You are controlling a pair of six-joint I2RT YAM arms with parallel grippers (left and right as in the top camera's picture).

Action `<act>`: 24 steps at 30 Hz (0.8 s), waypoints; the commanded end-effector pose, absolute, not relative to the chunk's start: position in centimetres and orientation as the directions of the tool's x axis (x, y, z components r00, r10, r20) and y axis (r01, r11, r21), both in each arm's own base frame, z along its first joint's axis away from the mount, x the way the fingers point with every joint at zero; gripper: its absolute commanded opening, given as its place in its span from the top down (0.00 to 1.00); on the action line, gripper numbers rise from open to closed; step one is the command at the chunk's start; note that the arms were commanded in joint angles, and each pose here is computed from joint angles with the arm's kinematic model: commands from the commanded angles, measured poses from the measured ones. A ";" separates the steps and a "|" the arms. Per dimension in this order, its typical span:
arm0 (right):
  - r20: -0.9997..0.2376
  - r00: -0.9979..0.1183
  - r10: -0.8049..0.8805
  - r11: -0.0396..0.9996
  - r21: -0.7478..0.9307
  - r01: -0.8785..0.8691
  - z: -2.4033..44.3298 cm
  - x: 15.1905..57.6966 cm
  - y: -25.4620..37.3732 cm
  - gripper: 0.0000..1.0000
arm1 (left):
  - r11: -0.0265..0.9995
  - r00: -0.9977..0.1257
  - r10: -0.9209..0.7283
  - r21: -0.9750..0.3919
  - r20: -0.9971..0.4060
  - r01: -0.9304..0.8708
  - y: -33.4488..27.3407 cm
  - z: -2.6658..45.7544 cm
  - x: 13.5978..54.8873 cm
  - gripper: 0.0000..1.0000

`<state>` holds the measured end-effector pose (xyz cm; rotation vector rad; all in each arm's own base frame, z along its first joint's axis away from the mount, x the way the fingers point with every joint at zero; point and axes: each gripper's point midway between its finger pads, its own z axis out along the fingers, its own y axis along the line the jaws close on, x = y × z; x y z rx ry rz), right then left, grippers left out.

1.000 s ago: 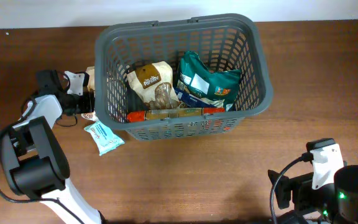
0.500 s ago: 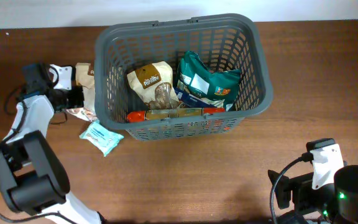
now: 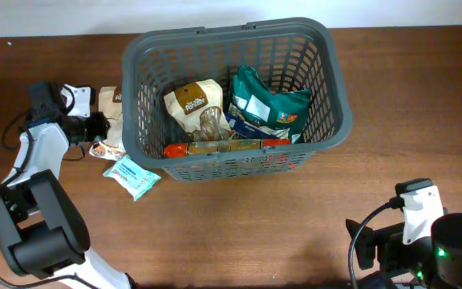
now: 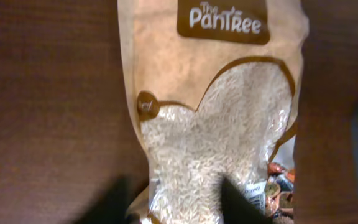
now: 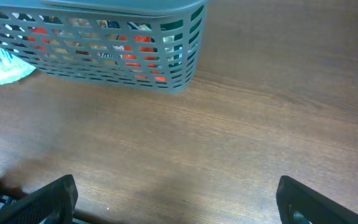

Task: Pack container
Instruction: 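Lower the left gripper onto the Pantree rice bag and grasp it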

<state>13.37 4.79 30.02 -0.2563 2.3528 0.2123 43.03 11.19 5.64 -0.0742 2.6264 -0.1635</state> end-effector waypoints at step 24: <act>-0.700 -0.704 -0.121 0.966 0.082 -0.247 29.9 13.3 4.9 0.01 | 0.932 -0.885 -0.131 -0.360 -0.447 0.044 9.4 0.5 40.3 0.00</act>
